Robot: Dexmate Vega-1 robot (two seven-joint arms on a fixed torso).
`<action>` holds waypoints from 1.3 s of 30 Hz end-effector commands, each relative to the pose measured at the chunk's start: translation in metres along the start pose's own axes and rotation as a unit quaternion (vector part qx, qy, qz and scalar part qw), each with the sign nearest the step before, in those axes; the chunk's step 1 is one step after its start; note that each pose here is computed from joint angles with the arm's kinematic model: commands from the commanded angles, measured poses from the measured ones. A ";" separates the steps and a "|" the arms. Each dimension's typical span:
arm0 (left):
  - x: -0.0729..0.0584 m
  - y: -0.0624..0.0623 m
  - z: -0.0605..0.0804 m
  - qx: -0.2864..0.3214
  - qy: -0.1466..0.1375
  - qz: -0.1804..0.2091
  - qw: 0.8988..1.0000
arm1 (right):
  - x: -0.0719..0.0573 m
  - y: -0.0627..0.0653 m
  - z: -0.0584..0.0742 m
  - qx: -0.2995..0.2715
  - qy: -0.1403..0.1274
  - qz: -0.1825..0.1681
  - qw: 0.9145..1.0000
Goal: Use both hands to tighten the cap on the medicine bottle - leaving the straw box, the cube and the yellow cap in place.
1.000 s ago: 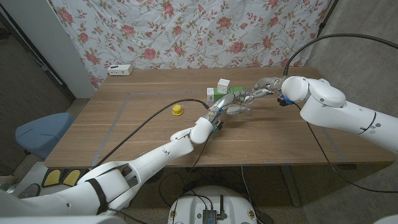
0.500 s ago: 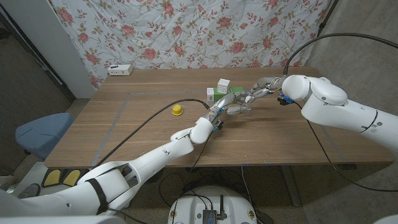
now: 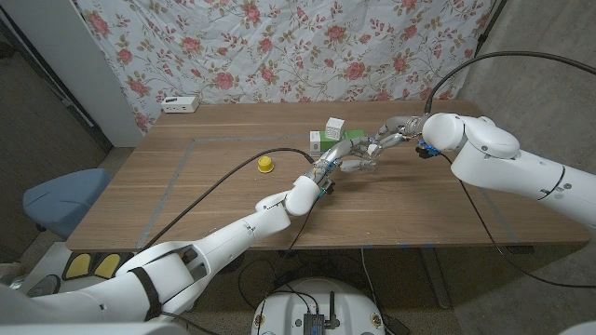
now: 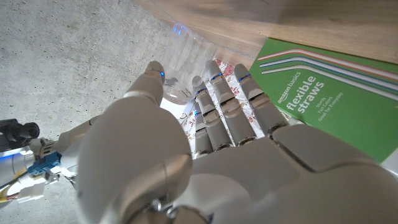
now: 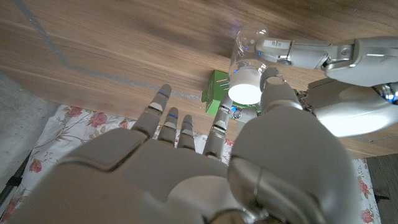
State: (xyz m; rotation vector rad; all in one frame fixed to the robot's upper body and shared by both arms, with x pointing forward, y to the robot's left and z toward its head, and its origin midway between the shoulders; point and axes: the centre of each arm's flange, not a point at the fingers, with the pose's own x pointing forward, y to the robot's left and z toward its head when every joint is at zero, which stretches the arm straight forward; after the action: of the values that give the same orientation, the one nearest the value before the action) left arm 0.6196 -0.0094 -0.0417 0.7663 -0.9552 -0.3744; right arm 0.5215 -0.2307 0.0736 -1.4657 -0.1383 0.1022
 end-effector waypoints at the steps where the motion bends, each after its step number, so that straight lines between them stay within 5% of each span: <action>1: 0.002 0.000 0.001 0.002 -0.002 -0.002 1.000 | 0.001 0.002 -0.004 0.005 0.002 -0.007 1.000; 39: 0.002 -0.001 -0.001 -0.002 0.003 -0.004 1.000 | 0.007 0.005 -0.005 0.013 0.016 -0.018 1.000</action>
State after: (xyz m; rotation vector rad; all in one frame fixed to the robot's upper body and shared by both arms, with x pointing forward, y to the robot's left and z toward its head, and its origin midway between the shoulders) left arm 0.6212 -0.0108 -0.0408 0.7706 -0.9508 -0.3793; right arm 0.5282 -0.2343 0.0693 -1.4408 -0.1496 0.0711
